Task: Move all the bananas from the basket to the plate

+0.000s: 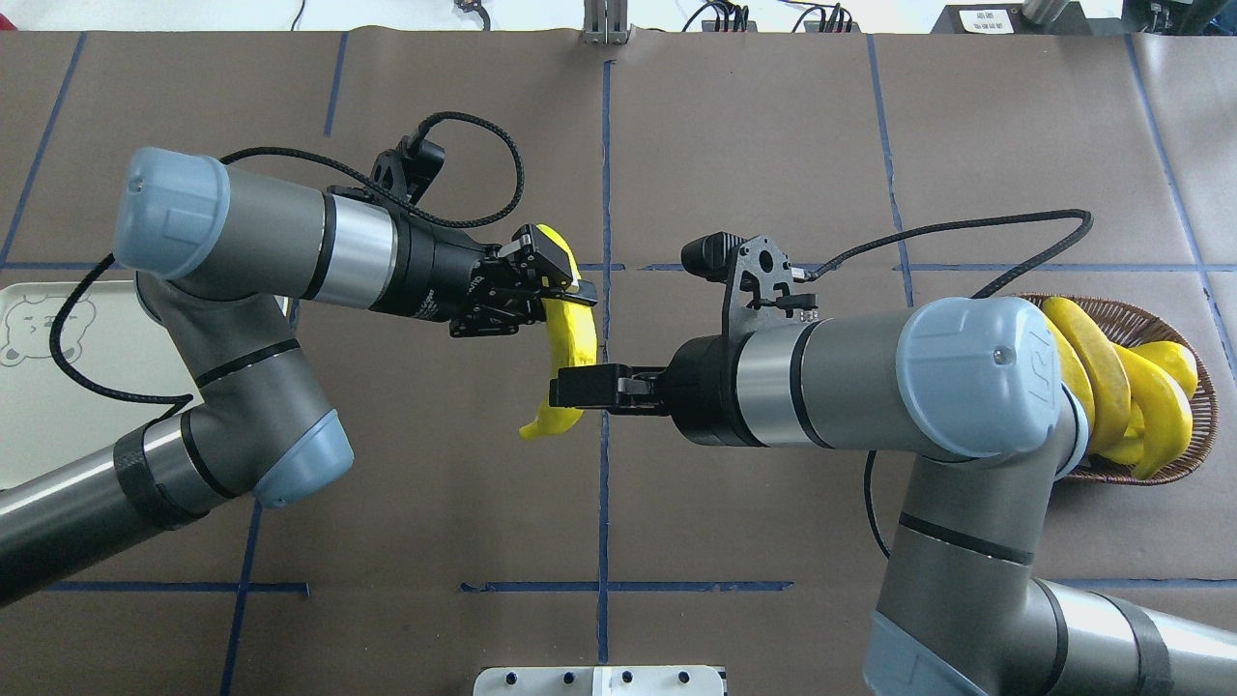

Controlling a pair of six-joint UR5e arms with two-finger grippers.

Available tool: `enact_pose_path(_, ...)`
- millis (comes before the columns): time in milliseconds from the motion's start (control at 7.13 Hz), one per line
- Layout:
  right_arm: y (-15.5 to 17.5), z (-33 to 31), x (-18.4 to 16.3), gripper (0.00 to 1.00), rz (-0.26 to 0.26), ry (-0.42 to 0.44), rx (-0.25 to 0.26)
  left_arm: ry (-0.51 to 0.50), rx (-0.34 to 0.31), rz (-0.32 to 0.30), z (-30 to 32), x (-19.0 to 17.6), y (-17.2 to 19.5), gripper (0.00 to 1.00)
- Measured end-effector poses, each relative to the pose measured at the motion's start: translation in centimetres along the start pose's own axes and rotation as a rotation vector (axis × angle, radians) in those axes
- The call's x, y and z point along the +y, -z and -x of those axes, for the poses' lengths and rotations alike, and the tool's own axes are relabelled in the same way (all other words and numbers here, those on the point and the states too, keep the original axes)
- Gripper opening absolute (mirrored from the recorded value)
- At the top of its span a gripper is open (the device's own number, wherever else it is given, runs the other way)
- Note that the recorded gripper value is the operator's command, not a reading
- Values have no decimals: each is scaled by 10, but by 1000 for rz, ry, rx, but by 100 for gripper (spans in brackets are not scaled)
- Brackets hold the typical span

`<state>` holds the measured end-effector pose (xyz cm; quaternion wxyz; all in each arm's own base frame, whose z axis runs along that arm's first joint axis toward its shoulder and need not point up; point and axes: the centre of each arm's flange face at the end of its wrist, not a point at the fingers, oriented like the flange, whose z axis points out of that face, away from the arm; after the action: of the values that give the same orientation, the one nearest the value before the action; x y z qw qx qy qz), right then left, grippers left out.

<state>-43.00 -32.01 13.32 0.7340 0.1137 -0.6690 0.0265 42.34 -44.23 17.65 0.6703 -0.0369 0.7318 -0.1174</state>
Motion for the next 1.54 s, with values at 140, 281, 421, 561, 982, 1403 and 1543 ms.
enact_pose_path(140, 7, -3, -3, 100, -5, -1, 2, 27, -97, -45, 12, -23, 6, 0)
enact_pose_path(281, 15, -11, -8, 100, -11, -5, 17, 20, -218, -94, 35, -50, 21, 0)
enact_pose_path(421, 22, -21, -19, 100, -13, -17, 57, -10, -326, -130, 68, -78, 48, 0)
enact_pose_path(561, 32, -33, -38, 100, -10, -40, 122, -52, -419, -152, 113, -107, 90, 0)
enact_pose_path(982, 58, -64, -86, 100, -8, -57, 280, -154, -659, -174, 276, -143, 226, 0)
enact_pose_path(1403, 62, -71, -95, 100, -7, -33, 324, -104, -775, -163, 361, -144, 273, 0)
enact_pose_path(1543, 63, -71, -97, 100, -9, -33, 324, -86, -795, -158, 376, -145, 276, 0)
